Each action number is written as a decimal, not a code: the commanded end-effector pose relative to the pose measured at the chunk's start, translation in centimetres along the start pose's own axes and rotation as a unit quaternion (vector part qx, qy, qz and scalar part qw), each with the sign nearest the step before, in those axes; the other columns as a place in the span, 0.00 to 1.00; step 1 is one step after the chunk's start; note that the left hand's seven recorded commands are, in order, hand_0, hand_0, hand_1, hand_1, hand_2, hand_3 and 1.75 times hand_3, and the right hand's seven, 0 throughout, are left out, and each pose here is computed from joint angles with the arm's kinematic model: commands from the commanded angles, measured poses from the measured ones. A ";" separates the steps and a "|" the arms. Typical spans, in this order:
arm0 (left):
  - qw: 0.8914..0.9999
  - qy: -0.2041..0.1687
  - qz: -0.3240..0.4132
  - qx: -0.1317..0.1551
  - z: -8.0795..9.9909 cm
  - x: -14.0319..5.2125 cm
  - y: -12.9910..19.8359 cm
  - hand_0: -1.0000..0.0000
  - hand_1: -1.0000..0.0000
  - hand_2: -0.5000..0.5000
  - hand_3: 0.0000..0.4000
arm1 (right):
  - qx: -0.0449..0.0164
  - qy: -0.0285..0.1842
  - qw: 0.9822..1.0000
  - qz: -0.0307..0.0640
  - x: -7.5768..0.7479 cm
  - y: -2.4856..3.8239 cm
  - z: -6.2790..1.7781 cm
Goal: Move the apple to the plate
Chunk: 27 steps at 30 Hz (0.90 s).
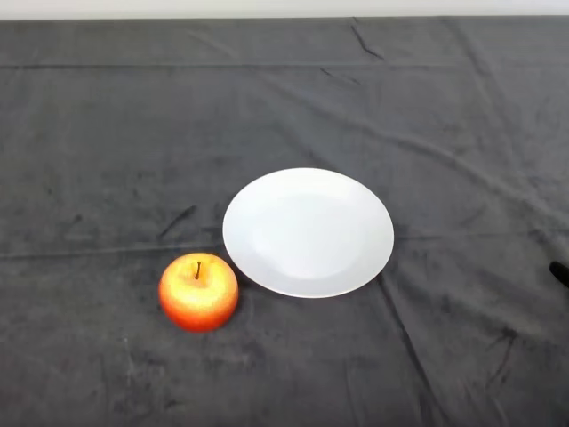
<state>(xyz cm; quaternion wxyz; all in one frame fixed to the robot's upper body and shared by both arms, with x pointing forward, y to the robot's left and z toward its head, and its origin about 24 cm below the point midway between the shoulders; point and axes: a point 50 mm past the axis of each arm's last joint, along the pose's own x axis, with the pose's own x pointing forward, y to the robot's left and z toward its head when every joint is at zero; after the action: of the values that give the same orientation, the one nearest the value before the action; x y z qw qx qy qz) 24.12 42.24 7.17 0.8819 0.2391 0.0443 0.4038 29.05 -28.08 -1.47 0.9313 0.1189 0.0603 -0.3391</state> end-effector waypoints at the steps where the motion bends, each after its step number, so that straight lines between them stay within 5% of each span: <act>1: 0.998 -0.050 -0.028 -0.001 2.4 0.6 -1.3 1.00 1.00 0.50 0.00 | -0.023 0.057 0.998 -0.016 -1.37 -1.97 -2.86; 15: 0.982 -0.099 -0.156 0.026 3.6 -0.4 -5.6 1.00 1.00 0.50 0.00 | -0.023 0.057 0.998 -0.016 -1.37 -1.97 -2.85; 27: 0.951 -0.133 -0.276 0.049 5.0 -2.0 -8.6 1.00 1.00 0.50 0.00 | -0.023 0.057 0.998 -0.016 -1.37 -1.97 -2.85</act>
<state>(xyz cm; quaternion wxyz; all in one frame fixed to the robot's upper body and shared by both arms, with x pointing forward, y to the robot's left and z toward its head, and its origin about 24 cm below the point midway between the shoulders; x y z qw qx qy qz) 29.76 34.91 7.61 0.9456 0.2992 0.0102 0.1270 29.16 -28.08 -1.30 0.9331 0.1157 0.0571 -0.3356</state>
